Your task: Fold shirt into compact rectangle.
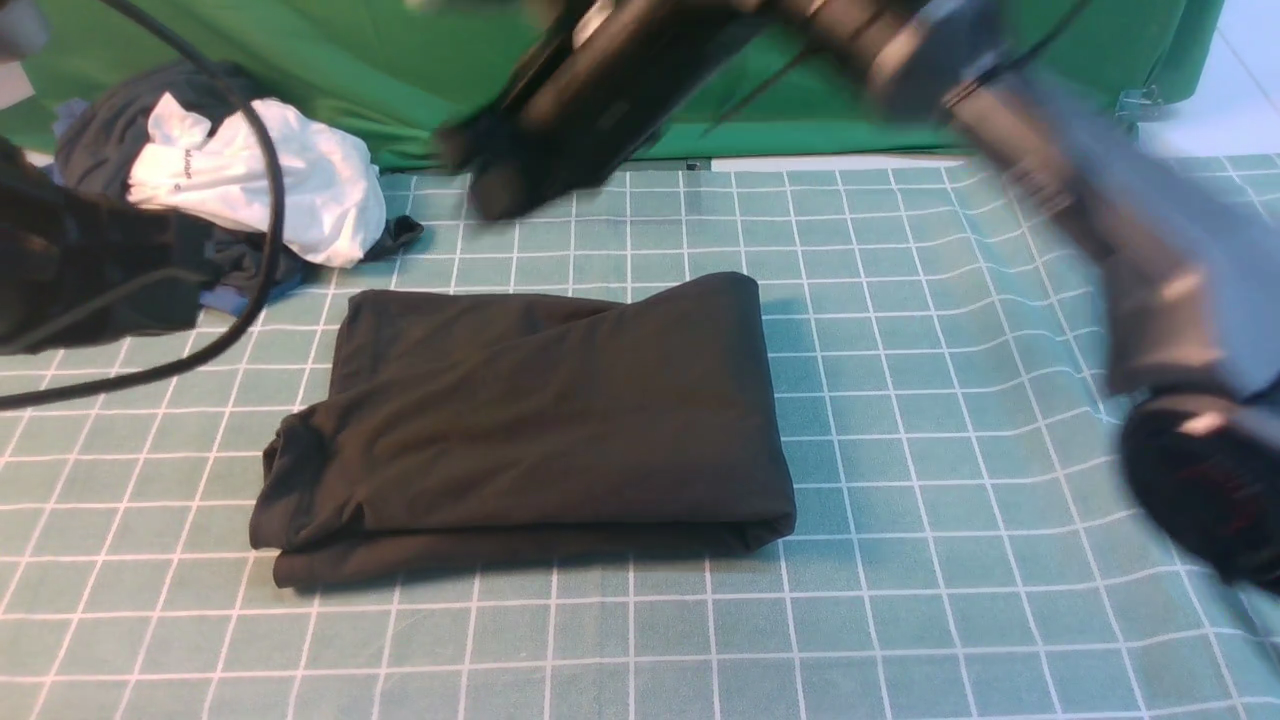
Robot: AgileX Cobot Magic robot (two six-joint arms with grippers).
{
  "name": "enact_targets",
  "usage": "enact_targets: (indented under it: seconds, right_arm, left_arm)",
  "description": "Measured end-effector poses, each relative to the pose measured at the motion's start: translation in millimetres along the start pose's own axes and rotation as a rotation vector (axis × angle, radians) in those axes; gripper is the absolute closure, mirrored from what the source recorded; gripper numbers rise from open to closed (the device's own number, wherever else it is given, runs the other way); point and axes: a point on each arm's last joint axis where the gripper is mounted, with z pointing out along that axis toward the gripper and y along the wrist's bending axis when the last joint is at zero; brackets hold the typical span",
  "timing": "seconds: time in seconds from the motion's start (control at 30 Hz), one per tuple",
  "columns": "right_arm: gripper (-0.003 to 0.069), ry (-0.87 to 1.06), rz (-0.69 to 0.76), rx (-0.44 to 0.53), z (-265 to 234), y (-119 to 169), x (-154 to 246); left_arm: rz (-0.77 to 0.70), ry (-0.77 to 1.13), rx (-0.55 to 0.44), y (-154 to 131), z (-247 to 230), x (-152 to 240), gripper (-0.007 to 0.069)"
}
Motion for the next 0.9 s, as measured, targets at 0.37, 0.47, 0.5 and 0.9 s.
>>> enact_targets:
  seconds: [0.37, 0.47, 0.5, 0.9]
  right_arm:
    - [0.0634, 0.140, -0.081, 0.234, -105, -17, 54]
    - [0.0634, 0.212, -0.078, 0.238, -106, -19, 83]
    - [0.0634, 0.218, -0.070, 0.242, -105, -20, 91]
    - [0.0635, 0.271, -0.010, 0.238, -78, -36, 136]
  left_arm:
    - [-0.035, 0.200, 0.075, -5, 77, -8, 0.0619]
    - [-0.004, 0.239, 0.041, -5, 110, -9, 0.0619]
    - [-0.007, 0.253, 0.024, -3, 121, -8, 0.0619]
    - [-0.061, 0.537, -0.130, 25, 216, 23, 0.0619]
